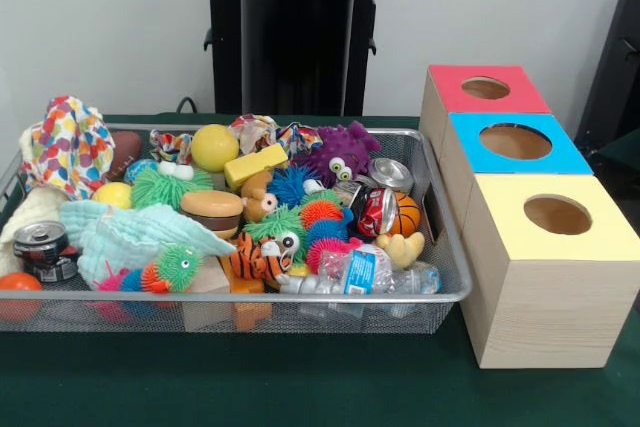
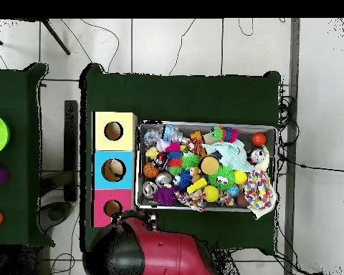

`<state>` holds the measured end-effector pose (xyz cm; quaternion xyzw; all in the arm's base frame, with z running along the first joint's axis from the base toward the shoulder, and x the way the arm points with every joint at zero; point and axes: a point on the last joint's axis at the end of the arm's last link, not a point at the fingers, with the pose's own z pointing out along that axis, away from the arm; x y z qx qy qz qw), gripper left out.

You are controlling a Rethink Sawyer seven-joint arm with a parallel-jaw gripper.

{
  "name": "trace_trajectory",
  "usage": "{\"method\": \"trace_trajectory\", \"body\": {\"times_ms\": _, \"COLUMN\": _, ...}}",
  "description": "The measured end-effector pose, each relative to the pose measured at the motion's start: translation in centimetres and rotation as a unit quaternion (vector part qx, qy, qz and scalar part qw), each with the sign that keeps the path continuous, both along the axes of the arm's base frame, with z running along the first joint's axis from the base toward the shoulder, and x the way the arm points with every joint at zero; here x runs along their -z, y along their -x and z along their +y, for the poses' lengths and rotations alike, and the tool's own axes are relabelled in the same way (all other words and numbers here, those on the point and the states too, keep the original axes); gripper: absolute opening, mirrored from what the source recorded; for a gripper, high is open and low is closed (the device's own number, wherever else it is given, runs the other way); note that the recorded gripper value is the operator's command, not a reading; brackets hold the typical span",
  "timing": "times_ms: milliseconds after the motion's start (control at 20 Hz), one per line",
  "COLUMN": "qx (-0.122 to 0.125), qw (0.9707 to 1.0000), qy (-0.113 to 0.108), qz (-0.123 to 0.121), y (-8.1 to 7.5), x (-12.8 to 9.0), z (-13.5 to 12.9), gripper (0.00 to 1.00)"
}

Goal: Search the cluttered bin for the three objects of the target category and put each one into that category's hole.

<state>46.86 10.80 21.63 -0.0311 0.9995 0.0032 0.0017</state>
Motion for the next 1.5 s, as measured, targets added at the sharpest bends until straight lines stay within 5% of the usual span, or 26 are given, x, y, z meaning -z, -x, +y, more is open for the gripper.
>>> {"method": "trace_trajectory", "body": {"times_ms": 500, "qx": 0.026, "qw": 0.9992, "qy": -0.019, "qz": 0.025, "y": -3.0, "x": 3.4, "z": -4.3, "gripper": 1.00}}
{"method": "trace_trajectory", "body": {"times_ms": 950, "qx": 0.007, "qw": 0.9982, "qy": -0.047, "qz": 0.038, "y": -5.5, "x": 6.7, "z": -5.8, "gripper": 1.00}}
{"method": "trace_trajectory", "body": {"times_ms": 1500, "qx": -0.030, "qw": 0.9958, "qy": -0.073, "qz": 0.047, "y": -5.8, "x": 8.5, "z": -4.7, "gripper": 1.00}}
